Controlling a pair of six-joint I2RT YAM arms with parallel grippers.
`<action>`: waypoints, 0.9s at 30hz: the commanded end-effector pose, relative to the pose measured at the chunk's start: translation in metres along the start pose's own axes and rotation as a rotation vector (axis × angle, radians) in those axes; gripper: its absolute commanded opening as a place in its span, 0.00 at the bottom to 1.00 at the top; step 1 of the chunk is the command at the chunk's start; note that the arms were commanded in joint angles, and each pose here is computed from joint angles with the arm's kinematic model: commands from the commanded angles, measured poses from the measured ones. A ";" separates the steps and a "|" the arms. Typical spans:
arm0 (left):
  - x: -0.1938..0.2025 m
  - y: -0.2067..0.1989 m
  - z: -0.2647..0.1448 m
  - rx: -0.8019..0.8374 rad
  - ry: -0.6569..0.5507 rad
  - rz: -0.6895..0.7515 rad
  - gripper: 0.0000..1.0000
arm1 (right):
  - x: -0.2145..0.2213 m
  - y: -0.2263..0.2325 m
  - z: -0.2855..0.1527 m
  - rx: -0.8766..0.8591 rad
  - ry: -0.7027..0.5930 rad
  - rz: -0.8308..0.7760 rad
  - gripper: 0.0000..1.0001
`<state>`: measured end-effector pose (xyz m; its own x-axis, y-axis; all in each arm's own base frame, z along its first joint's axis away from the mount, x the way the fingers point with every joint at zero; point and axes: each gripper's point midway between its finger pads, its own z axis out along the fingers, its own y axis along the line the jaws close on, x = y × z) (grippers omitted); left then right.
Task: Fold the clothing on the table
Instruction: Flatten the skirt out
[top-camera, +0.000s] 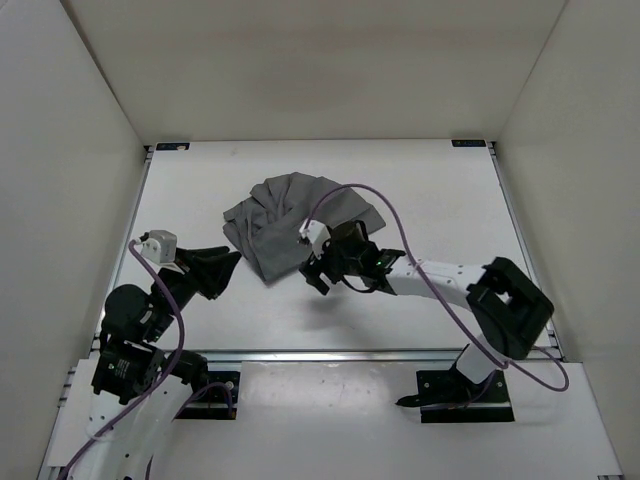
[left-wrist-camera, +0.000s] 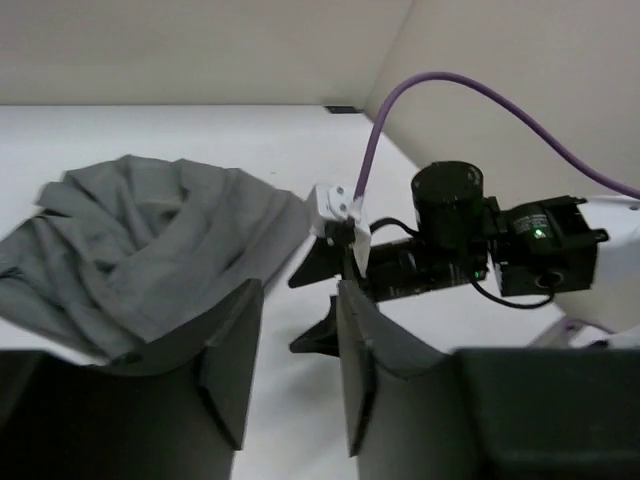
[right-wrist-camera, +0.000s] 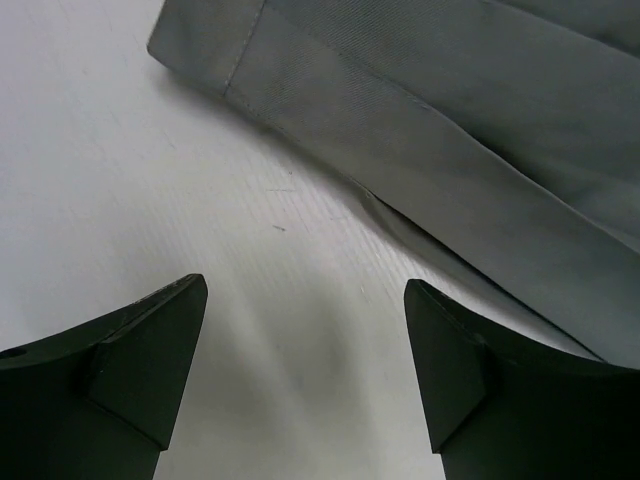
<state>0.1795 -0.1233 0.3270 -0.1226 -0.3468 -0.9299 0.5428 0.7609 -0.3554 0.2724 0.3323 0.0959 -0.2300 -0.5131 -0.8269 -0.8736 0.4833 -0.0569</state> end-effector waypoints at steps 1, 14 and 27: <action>-0.008 0.019 -0.005 -0.116 -0.010 0.069 0.50 | -0.026 -0.004 0.024 0.020 -0.094 -0.156 0.77; -0.005 0.041 -0.010 -0.223 -0.035 0.094 0.65 | -0.042 0.036 0.092 -0.005 -0.176 -0.421 0.79; 0.006 0.050 -0.011 -0.261 -0.024 0.083 0.67 | -0.046 0.029 0.131 0.048 -0.178 -0.418 0.29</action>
<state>0.1940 -0.0851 0.3116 -0.0553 -0.2907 -0.9552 0.3497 0.8905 -0.2912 0.3006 0.4547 0.0444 0.2096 -0.5867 -0.7822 -0.8737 0.2468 -0.4193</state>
